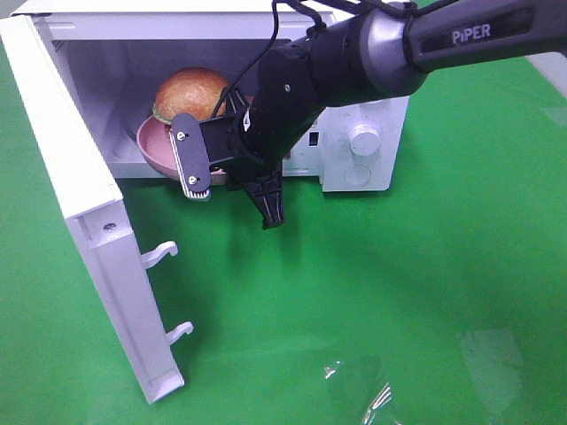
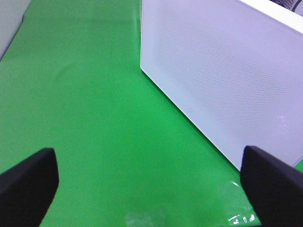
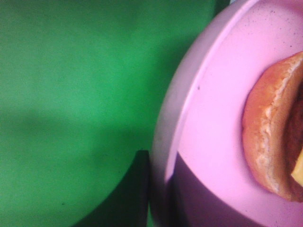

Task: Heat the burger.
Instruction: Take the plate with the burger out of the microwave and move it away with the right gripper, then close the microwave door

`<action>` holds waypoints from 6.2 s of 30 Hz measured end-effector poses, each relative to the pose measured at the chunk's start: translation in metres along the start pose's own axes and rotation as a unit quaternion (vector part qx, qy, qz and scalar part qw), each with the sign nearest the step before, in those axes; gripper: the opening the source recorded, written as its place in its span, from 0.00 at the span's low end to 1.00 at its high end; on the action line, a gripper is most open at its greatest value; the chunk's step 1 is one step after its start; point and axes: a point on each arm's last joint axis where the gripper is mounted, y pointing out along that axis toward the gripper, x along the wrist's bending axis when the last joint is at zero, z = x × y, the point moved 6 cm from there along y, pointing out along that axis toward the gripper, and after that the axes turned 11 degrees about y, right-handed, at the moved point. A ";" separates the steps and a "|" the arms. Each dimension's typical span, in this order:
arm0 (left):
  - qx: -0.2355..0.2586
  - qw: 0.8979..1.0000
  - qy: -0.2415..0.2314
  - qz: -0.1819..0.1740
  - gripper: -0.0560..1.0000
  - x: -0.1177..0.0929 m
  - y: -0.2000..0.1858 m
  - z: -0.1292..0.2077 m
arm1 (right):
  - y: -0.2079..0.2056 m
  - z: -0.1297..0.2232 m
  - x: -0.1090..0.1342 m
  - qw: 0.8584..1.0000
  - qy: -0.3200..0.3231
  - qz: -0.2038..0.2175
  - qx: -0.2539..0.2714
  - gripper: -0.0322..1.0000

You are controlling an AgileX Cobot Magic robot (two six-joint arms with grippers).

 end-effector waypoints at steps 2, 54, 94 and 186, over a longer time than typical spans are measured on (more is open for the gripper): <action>0.000 1.000 0.000 0.000 0.96 0.000 0.000 0.000 | -0.004 0.002 0.003 1.000 -0.003 -0.004 -0.005 0.10; 0.000 1.000 0.000 0.000 0.96 0.000 0.000 0.000 | -0.128 0.058 0.088 0.997 -0.068 0.022 -0.019 0.10; 0.000 1.000 0.000 0.000 0.96 0.000 0.000 0.000 | -0.229 0.124 0.156 0.980 0.172 0.044 0.090 0.10; 0.000 1.000 0.000 0.000 0.96 0.000 0.000 0.000 | -0.220 0.121 0.138 0.722 0.678 0.052 0.131 0.80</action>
